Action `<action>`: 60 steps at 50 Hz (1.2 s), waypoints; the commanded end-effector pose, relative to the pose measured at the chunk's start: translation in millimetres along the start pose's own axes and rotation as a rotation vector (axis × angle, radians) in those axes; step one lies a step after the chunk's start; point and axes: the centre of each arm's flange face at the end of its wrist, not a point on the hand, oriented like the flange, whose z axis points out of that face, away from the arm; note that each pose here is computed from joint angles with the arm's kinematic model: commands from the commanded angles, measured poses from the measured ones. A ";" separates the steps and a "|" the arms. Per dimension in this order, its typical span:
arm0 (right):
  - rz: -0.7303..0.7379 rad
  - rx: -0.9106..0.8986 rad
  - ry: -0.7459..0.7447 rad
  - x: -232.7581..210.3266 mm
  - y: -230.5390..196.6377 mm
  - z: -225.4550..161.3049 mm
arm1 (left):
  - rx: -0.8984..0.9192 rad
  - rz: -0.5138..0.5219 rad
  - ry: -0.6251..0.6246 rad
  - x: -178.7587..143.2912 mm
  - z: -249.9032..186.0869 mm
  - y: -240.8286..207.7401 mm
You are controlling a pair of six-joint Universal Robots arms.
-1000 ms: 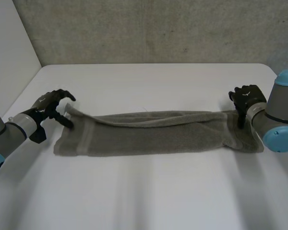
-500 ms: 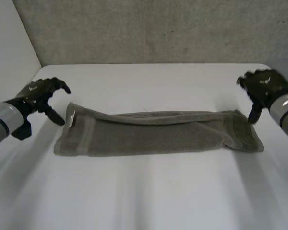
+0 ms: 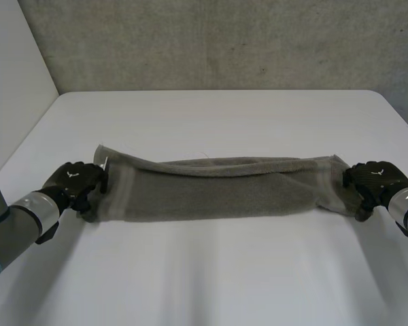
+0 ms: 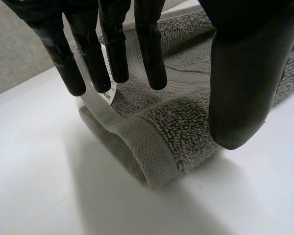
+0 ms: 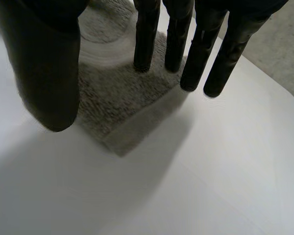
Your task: Fold the towel.
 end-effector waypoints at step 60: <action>-0.169 -0.130 0.203 107.4 9.5 4.3 | 0.196 -0.057 -0.108 -18.7 -22.0 -50.1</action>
